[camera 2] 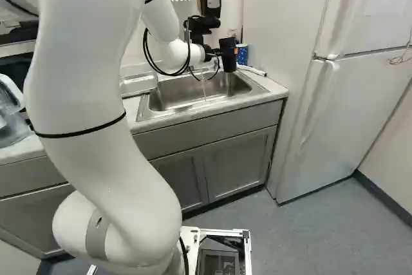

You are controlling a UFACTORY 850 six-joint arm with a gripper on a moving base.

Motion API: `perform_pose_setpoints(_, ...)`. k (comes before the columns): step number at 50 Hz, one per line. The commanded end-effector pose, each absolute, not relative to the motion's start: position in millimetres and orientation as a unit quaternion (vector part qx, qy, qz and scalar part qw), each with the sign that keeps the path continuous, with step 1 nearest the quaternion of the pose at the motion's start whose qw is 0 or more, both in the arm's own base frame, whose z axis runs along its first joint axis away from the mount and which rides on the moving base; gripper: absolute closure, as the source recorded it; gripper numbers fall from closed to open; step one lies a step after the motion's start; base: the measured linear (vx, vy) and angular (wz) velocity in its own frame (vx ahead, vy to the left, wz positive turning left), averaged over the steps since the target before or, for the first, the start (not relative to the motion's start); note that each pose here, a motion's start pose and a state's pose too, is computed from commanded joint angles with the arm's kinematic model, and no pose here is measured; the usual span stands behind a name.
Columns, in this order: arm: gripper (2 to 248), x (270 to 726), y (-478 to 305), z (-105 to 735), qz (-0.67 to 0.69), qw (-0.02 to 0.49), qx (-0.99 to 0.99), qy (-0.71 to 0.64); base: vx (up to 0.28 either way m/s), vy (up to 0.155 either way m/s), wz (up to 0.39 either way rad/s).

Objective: Rinse the cup and place it in the tray

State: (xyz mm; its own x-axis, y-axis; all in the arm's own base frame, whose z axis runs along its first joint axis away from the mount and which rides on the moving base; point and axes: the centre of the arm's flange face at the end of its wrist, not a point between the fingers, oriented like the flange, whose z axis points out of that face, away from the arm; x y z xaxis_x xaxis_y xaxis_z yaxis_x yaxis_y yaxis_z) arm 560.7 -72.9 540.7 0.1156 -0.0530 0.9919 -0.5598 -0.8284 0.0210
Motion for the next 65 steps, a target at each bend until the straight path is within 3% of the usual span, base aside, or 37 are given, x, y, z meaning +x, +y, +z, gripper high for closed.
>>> perform_pose_setpoints(24,126,559,-63,543,0.643,0.190,0.712,-0.210,0.000,0.000,0.000)
perform_pose_setpoints(45,126,557,-51,544,0.664,0.122,0.691,-0.260,0.000,0.000,0.000)
perform_pose_setpoints(65,126,559,-47,547,0.673,0.122,0.694,-0.224,0.000,0.000,0.000)
